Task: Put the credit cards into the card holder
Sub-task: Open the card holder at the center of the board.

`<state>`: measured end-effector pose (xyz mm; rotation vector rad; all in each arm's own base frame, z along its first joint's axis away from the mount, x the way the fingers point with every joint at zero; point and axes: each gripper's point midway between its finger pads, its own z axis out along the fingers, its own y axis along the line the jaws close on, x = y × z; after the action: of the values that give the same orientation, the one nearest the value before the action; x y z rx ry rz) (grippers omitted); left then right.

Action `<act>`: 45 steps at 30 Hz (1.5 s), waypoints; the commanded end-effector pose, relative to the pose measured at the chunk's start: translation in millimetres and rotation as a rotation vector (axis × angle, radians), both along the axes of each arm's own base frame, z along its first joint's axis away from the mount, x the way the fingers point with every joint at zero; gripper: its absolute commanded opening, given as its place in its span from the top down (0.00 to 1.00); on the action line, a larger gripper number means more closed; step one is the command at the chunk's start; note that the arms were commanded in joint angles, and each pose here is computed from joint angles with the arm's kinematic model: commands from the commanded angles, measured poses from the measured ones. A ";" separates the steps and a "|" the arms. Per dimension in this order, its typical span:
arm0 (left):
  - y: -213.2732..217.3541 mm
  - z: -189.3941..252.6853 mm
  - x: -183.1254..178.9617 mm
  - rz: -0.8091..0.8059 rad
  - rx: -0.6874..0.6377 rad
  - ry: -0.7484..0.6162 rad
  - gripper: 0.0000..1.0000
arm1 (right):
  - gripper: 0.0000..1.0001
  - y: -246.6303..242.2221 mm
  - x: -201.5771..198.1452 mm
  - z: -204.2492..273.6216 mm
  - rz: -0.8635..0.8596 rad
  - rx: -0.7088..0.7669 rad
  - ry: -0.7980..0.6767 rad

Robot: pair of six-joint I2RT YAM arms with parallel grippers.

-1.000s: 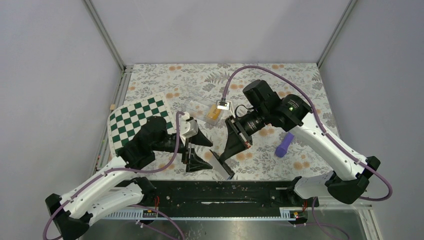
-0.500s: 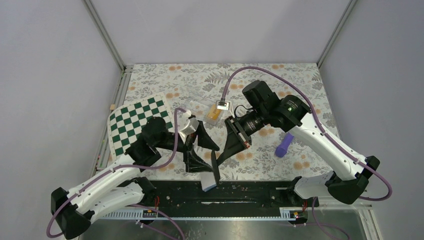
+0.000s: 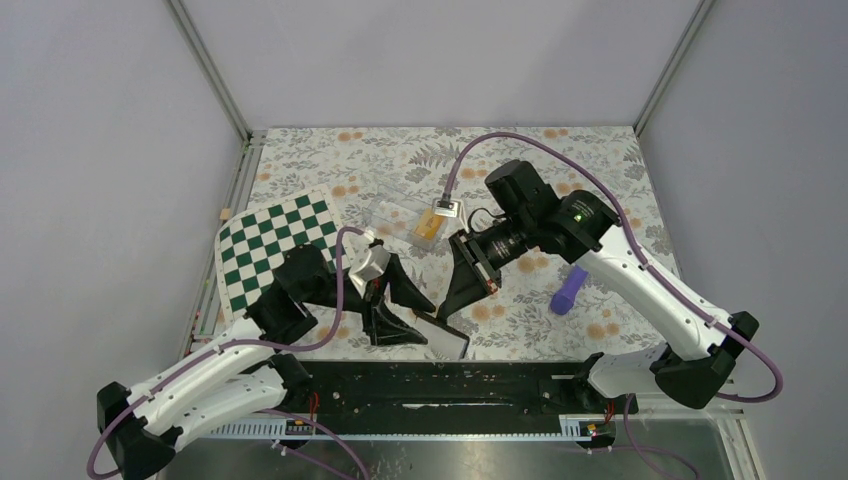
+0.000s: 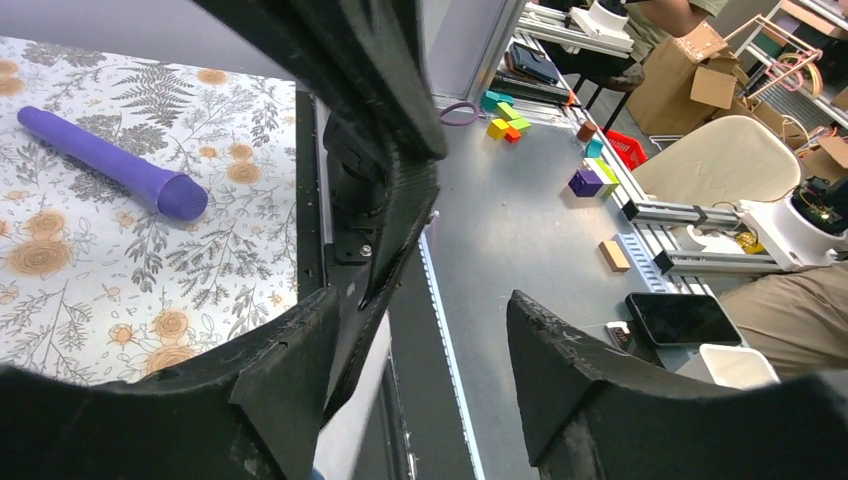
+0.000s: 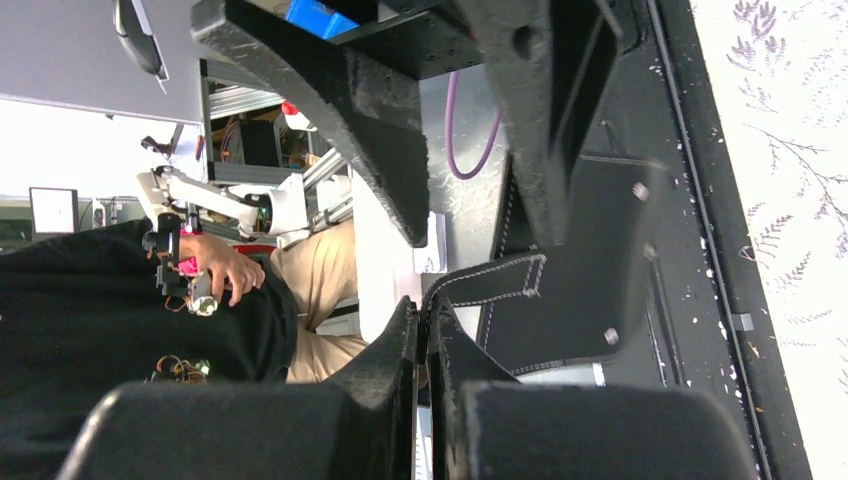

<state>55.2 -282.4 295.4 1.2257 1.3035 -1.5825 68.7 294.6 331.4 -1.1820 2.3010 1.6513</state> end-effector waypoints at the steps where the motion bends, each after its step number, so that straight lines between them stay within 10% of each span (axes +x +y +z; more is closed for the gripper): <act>1: -2.0 5.9 -2.5 -0.004 -0.038 -0.019 0.39 | 1.00 1.8 13.5 6.5 -0.060 0.049 -0.027; 8: -5.3 4.9 -0.7 0.031 -0.052 -0.018 0.43 | 1.00 7.1 18.6 12.5 -0.098 0.113 -0.009; 15: -11.7 -2.9 9.1 0.070 0.005 0.032 1.00 | 1.00 11.7 27.2 9.3 -0.157 0.127 -0.010; 23: -13.1 -1.0 42.7 0.300 0.047 0.172 1.00 | 0.28 -9.0 51.3 -2.2 -0.355 0.088 -0.132; 28: -13.1 20.2 51.6 0.363 0.004 0.246 1.00 | 0.04 -24.1 47.8 -14.7 -0.388 0.080 -0.178; 40: -19.8 69.3 55.9 0.359 -0.067 0.354 1.00 | 0.06 -6.0 38.3 -13.9 -0.291 0.160 -0.098; 45: -22.1 76.6 59.6 0.365 -0.088 0.380 1.00 | 0.35 6.7 36.3 -13.9 -0.263 0.188 -0.053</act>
<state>110.3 -305.0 332.3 0.6606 1.6780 -1.5857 109.8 289.0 305.3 -0.7947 2.1823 1.5738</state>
